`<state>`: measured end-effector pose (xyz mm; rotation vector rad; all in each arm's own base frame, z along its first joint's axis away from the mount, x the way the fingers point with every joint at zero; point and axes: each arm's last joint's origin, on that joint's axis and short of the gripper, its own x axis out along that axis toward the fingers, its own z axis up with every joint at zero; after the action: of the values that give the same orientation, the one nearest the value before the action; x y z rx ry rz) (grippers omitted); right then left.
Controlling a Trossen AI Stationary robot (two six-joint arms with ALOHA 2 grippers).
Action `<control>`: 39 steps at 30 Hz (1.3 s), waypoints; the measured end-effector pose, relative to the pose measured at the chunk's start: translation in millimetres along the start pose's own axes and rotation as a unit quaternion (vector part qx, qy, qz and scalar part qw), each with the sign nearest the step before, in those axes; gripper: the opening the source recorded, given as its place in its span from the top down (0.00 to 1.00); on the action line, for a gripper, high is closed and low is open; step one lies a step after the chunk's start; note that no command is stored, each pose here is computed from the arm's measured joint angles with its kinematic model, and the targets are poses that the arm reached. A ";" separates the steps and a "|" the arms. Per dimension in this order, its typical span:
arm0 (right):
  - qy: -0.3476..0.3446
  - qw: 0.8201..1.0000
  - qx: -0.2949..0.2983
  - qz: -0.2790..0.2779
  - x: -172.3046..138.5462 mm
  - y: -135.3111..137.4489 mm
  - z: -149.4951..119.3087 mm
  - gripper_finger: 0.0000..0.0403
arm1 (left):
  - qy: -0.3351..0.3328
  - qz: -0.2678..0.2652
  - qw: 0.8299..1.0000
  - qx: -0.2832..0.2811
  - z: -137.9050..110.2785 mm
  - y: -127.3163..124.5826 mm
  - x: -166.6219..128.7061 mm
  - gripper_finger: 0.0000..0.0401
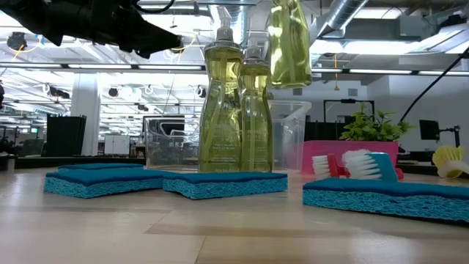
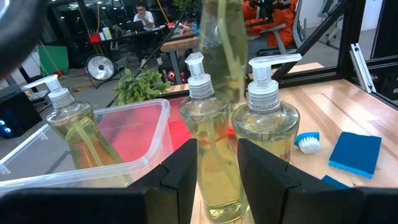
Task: Pick & Place Kitchen Sink Supplies
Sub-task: Put the transparent soap dispenser into the right transparent bin
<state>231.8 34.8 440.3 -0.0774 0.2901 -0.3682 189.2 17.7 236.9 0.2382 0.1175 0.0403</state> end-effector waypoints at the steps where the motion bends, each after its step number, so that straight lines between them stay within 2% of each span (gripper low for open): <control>1: 0.002 1.000 0.000 -0.004 0.3 -2.4 0.6 0.75 | 0.000 0.000 1.000 0.000 0.0 -0.1 0.0 0.71; 25: -0.009 0.996 0.026 -0.087 -10.8 -53.1 8.5 0.75 | -0.002 0.001 1.000 0.000 0.4 0.1 0.0 0.71; 39: -0.021 0.992 0.035 -0.119 0.8 -74.1 11.6 0.74 | -0.004 0.001 1.000 0.000 0.7 0.1 0.0 0.71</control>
<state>210.5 -34.2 460.6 -0.0511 0.2258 -0.6128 189.3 17.6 237.5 0.2387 0.1104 0.0406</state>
